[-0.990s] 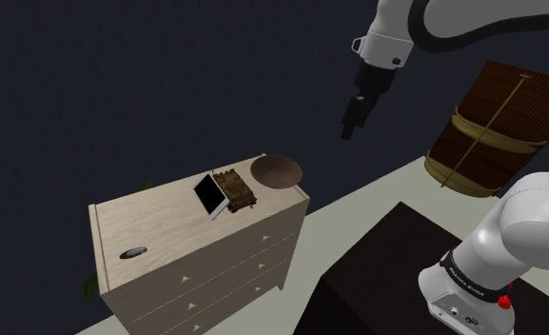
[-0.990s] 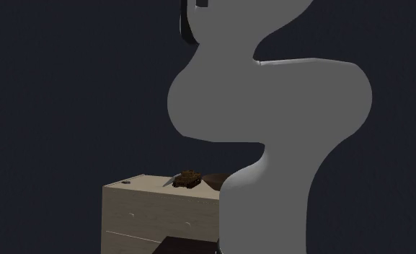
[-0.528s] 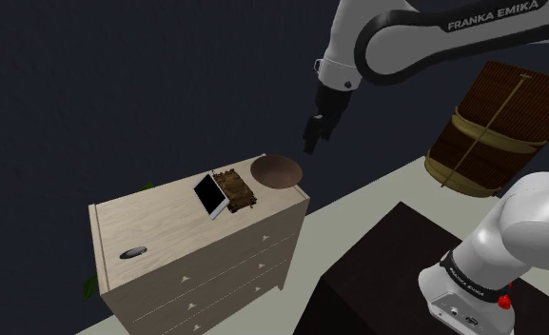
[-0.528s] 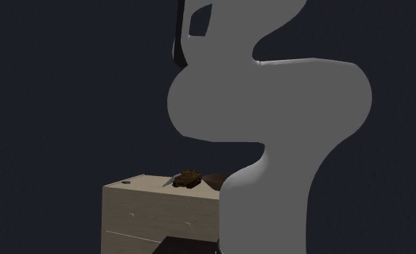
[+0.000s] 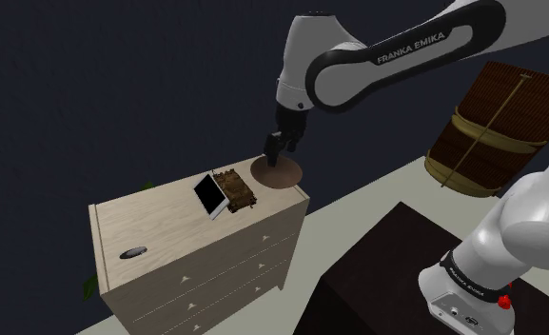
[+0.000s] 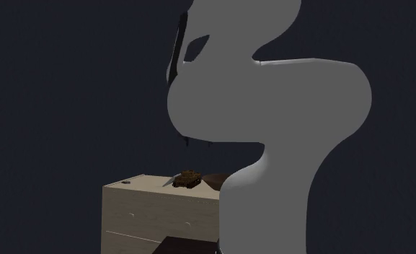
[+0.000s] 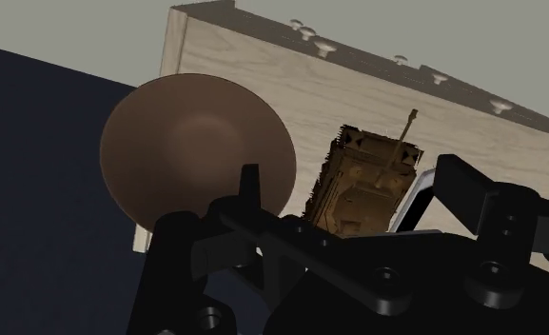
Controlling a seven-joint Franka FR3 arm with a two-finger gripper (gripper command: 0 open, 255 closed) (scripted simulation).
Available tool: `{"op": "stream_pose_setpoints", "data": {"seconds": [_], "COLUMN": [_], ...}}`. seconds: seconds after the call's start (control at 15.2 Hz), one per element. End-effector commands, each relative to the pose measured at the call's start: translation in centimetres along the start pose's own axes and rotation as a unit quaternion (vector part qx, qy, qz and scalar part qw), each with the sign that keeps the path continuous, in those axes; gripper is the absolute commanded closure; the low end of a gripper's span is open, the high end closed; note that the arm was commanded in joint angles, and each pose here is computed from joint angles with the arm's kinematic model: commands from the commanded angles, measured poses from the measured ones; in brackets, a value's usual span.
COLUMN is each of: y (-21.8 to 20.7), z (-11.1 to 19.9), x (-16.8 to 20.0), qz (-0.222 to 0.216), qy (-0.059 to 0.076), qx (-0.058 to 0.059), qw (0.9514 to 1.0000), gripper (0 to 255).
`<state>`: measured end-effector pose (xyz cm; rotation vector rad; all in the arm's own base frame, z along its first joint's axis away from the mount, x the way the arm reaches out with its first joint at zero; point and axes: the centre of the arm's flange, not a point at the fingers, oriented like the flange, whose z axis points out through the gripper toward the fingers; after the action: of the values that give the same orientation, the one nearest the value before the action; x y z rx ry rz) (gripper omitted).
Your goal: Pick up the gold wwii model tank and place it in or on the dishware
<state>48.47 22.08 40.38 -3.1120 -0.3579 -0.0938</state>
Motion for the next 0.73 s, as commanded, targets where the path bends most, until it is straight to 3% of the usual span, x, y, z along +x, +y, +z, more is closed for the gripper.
{"op": "stream_pose_setpoints", "data": {"seconds": [0.0, 0.66], "y": [-0.9, -5.9], "z": [1.8, 9.4], "x": [1.9, 9.9], "qz": [0.000, -0.002], "qy": [0.002, 0.011], "qx": [-0.001, -0.005], "qw": [1.0000, 0.9999], "gripper": [0, 0]}}
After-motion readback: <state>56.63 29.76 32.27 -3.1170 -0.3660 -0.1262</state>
